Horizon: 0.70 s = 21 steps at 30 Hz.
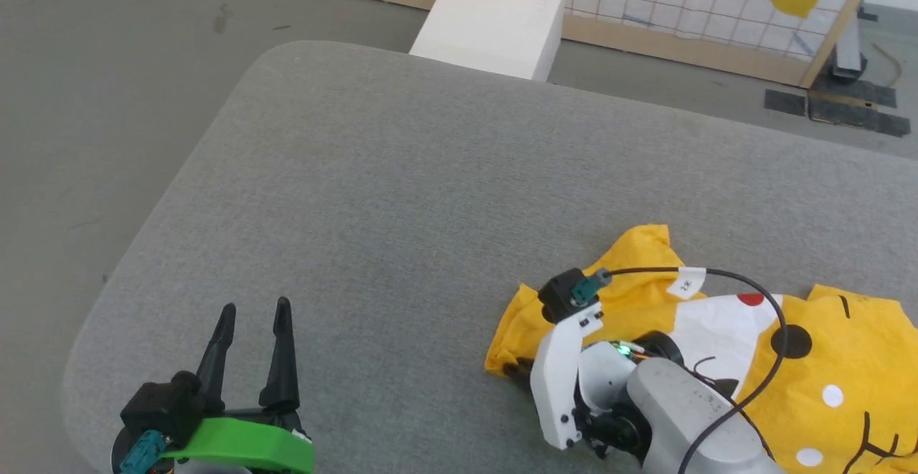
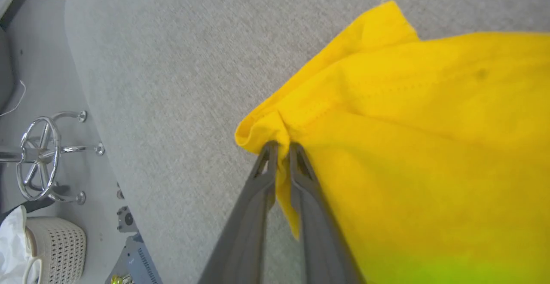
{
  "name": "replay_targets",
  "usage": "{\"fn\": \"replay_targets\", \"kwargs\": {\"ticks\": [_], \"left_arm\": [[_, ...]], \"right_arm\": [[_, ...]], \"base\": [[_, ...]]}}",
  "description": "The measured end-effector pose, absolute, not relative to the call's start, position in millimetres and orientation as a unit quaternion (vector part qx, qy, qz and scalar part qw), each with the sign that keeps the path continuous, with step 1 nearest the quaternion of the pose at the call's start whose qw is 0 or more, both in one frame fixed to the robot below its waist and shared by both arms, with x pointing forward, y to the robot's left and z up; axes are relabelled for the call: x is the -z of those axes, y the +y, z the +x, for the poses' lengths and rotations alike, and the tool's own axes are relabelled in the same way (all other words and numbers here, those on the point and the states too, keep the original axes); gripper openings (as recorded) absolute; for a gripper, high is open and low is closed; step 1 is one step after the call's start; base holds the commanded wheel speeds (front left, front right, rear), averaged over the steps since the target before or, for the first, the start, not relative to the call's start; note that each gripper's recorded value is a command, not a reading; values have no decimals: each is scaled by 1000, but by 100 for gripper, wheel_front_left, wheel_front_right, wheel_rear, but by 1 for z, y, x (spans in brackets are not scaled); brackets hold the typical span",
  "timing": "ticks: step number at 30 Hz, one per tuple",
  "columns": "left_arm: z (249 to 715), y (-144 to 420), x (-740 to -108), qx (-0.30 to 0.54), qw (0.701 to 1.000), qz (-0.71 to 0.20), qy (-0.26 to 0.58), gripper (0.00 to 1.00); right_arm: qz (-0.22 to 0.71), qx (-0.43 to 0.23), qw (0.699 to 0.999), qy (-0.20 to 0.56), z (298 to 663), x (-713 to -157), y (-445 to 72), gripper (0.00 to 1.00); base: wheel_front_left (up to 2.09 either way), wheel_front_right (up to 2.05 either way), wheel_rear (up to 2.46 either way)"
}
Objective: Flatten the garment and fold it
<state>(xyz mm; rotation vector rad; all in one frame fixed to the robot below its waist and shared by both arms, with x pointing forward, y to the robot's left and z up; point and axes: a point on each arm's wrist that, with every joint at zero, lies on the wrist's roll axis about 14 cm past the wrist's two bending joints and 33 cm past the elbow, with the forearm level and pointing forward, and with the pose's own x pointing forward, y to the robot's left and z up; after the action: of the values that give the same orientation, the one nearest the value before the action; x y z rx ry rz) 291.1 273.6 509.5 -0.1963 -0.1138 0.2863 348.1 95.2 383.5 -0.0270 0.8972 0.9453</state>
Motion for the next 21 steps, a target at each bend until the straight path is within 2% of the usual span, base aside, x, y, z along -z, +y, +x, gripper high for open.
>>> {"fn": "replay_targets", "kwargs": {"ticks": [5,11,17,21], "left_arm": [[291,274,-510,-143,983,-99,-58,100],[301,266,-516,-124,985,-99,-68,100],[311,255,-526,-101,987,-94,-82,100],[318,246,-530,-83,988,-92,-87,100]], "right_arm": [[5,-441,809,389,363,-401,102,100],[62,-413,855,309,405,-447,94,100],[88,-314,931,165,463,-500,34,100],[101,-225,965,92,474,-516,-31,100]], "base": [[0,0,0],[0,0,0],[0,0,0],[0,0,0]]}}
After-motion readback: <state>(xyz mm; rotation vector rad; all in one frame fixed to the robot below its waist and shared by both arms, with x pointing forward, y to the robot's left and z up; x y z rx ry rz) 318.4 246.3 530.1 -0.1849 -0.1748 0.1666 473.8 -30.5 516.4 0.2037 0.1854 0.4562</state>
